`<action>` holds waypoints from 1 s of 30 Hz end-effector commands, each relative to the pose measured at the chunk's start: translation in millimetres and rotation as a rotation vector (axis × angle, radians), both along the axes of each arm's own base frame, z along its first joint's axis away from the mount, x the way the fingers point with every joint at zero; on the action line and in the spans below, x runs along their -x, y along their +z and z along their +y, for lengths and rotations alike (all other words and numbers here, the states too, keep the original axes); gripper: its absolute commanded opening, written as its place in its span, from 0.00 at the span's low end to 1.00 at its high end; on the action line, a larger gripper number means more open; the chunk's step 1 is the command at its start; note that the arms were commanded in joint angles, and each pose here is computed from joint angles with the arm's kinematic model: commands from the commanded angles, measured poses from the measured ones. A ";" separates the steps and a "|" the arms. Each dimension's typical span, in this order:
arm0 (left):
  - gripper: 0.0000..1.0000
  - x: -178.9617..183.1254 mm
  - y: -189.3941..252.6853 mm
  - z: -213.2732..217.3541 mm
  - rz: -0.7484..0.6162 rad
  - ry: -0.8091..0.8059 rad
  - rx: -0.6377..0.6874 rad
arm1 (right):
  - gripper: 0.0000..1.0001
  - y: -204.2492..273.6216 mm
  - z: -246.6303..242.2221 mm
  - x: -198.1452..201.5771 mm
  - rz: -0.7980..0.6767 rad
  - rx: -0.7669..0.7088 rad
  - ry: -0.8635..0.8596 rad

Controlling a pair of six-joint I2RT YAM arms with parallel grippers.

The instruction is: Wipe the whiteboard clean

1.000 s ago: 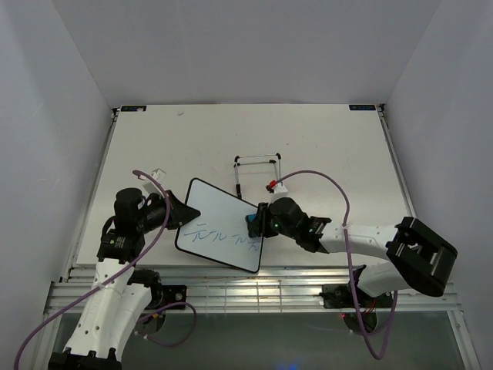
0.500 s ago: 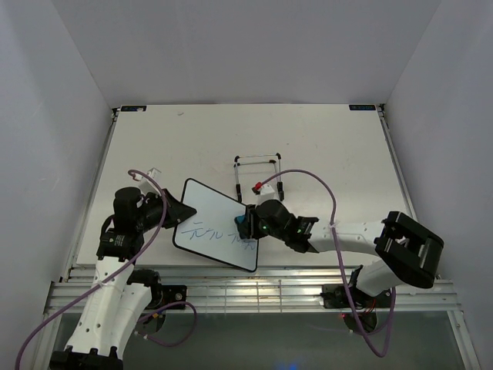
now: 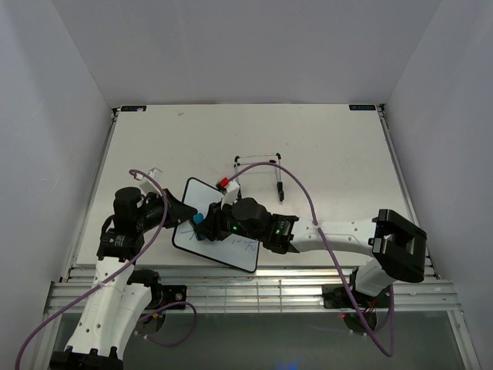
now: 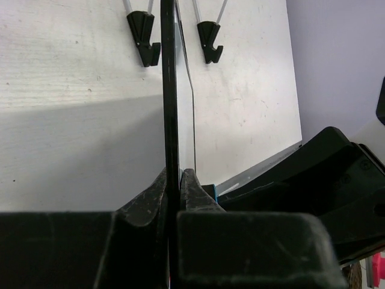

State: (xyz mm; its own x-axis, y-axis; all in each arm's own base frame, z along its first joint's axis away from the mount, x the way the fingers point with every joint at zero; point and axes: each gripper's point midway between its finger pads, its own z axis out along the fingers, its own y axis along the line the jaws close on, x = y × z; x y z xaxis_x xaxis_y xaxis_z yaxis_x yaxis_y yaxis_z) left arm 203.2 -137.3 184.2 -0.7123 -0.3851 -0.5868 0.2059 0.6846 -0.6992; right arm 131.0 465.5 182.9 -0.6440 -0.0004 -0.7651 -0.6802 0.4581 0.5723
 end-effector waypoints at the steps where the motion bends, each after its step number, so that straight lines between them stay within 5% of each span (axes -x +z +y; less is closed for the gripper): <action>1: 0.00 4.2 34.6 -17.6 -0.233 -0.171 -0.015 | 0.17 -78.2 -28.0 19.8 0.073 0.217 0.020; 9: 0.00 4.5 34.1 -18.3 -0.230 -0.175 -0.015 | 0.17 -147.0 -146.8 -5.3 0.136 0.397 -0.219; 12: 0.00 4.1 34.4 -18.0 -0.230 -0.174 -0.015 | 0.17 -149.4 -156.8 -6.3 0.135 0.413 -0.231; 19: 0.00 3.8 33.5 -18.4 -0.226 -0.175 -0.015 | 0.17 -88.7 -64.4 6.3 0.153 0.192 -0.016; 30: 0.00 4.0 33.0 -18.4 -0.225 -0.177 -0.015 | 0.17 -20.6 40.5 42.5 0.047 0.124 0.191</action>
